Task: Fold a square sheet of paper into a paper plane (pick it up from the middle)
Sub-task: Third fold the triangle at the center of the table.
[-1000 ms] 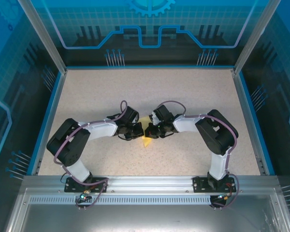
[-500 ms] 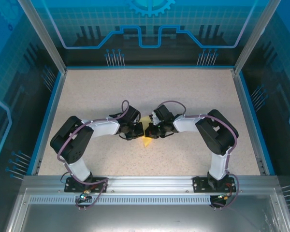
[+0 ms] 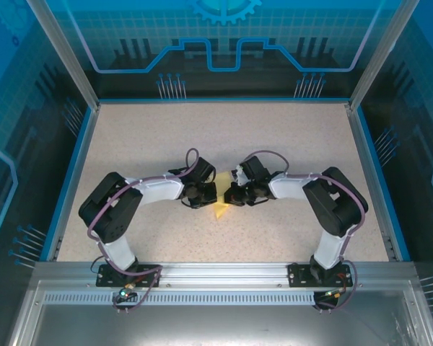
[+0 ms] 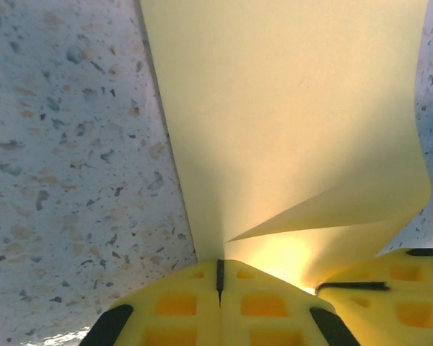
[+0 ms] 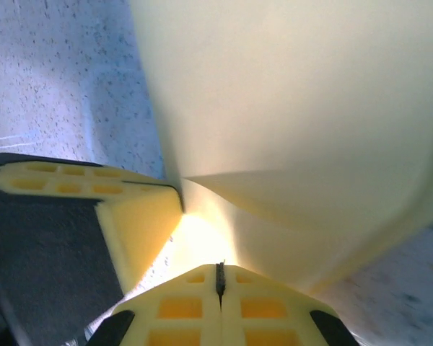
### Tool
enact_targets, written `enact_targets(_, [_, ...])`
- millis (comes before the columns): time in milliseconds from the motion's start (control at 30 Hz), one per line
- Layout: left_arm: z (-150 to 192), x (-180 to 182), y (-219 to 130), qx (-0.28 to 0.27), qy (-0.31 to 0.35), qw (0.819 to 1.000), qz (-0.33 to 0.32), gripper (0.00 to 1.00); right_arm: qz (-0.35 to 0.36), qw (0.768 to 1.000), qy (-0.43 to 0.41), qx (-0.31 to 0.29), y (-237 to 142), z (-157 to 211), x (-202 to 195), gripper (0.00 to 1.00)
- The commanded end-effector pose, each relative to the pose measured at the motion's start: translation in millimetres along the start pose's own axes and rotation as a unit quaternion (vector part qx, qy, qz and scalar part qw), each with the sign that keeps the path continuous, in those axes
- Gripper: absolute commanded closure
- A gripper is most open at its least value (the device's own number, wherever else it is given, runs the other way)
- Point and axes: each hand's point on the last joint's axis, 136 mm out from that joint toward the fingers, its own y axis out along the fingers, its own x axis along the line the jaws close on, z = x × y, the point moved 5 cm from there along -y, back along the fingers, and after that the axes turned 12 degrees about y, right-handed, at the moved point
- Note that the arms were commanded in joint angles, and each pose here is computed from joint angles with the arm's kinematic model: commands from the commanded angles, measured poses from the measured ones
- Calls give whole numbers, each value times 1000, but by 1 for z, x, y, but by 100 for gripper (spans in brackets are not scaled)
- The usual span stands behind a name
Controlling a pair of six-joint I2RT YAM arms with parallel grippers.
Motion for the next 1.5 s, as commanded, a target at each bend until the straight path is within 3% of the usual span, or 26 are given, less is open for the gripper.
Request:
enact_targets(0, [23, 37, 11, 41, -11, 994, -99, 100, 0, 1000, 10, -5, -8, -4, -17, 100])
enact_targets(167, [27, 41, 12, 47, -10, 993, -107, 100, 14, 999, 29, -23, -19, -18, -28, 100])
enact_targets(367, [28, 38, 12, 46, -4, 993, -107, 100, -19, 998, -15, -64, -46, -26, 4, 100])
enact_targets(567, [28, 39, 12, 48, -7, 992, -120, 100, -19, 999, -42, -27, -21, -16, 21, 100])
enact_targets(800, [30, 44, 10, 51, -9, 989, -140, 100, -4, 1000, -26, -6, 2, -26, 12, 100])
enact_targets(1133, [38, 54, 16, 63, -19, 985, -159, 100, 35, 997, 21, -60, -24, -53, -29, 100])
enact_targets(1367, [36, 49, 14, 58, -13, 986, -153, 100, 3, 993, -60, -104, -52, -35, 16, 100])
enact_targets(1467, [36, 48, 15, 58, -12, 986, -153, 100, -14, 994, -77, -81, -43, -17, 21, 100])
